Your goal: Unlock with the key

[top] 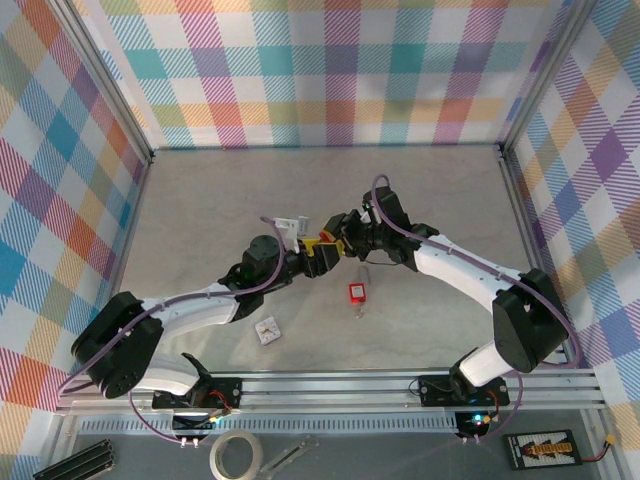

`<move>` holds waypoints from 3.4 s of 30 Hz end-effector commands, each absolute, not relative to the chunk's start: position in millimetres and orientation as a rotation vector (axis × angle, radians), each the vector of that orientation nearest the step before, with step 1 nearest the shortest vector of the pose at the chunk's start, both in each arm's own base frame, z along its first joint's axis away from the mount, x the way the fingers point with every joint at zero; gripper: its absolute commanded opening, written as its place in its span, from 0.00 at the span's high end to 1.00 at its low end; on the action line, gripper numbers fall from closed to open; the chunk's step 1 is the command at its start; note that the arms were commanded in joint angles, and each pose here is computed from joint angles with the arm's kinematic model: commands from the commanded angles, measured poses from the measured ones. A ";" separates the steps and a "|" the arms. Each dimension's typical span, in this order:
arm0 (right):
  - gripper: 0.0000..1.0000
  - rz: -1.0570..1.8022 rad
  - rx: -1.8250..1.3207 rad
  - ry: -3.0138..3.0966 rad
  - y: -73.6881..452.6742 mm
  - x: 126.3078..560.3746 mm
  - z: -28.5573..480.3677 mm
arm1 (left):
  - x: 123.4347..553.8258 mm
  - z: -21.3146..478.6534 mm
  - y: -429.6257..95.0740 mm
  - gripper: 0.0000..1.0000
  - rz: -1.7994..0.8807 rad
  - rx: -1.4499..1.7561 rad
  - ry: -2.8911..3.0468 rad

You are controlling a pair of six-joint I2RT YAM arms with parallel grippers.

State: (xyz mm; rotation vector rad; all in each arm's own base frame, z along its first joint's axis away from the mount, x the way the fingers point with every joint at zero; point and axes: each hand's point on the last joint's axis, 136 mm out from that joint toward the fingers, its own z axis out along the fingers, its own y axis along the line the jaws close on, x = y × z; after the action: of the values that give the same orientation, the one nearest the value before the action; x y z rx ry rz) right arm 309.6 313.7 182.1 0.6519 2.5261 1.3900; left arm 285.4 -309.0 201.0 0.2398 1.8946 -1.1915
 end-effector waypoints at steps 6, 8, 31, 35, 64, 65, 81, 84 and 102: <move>0.99 1.548 0.442 2.633 346.0 275.8 196.2 | 263.0 232.3 -301.7 0.31 -1.320 0.280 1.799; 0.99 1.539 0.445 2.636 345.5 276.4 194.4 | 262.1 232.3 -299.4 0.31 -1.321 0.280 1.806; 1.00 1.483 0.491 2.632 331.5 288.3 190.2 | 251.3 204.8 -268.2 0.34 -1.269 0.213 1.904; 1.00 1.479 0.492 2.634 330.6 288.5 190.1 | 250.3 199.3 -268.2 0.38 -1.273 0.216 1.926; 1.00 1.493 0.496 2.646 333.2 285.1 183.9 | 269.8 186.2 -271.0 0.83 -1.167 0.201 1.980; 1.00 1.493 0.497 2.648 333.1 285.1 183.1 | 270.7 187.3 -270.8 0.83 -1.159 0.203 1.979; 1.00 1.500 0.486 2.677 337.8 281.2 178.4 | 266.8 184.3 -279.6 0.96 -0.818 0.472 2.012; 1.00 1.501 0.484 2.682 338.0 280.5 177.7 | 263.0 182.3 -285.3 0.98 -0.717 0.573 2.006; 1.00 1.470 0.477 2.738 335.0 273.5 170.7 | 240.9 169.3 -300.9 1.00 -0.064 1.127 1.767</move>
State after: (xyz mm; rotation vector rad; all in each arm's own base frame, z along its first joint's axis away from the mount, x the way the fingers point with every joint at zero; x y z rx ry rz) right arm 273.9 319.9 152.6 0.5703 2.7737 1.3733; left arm 245.9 -279.0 146.7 1.0155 1.9107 -0.0918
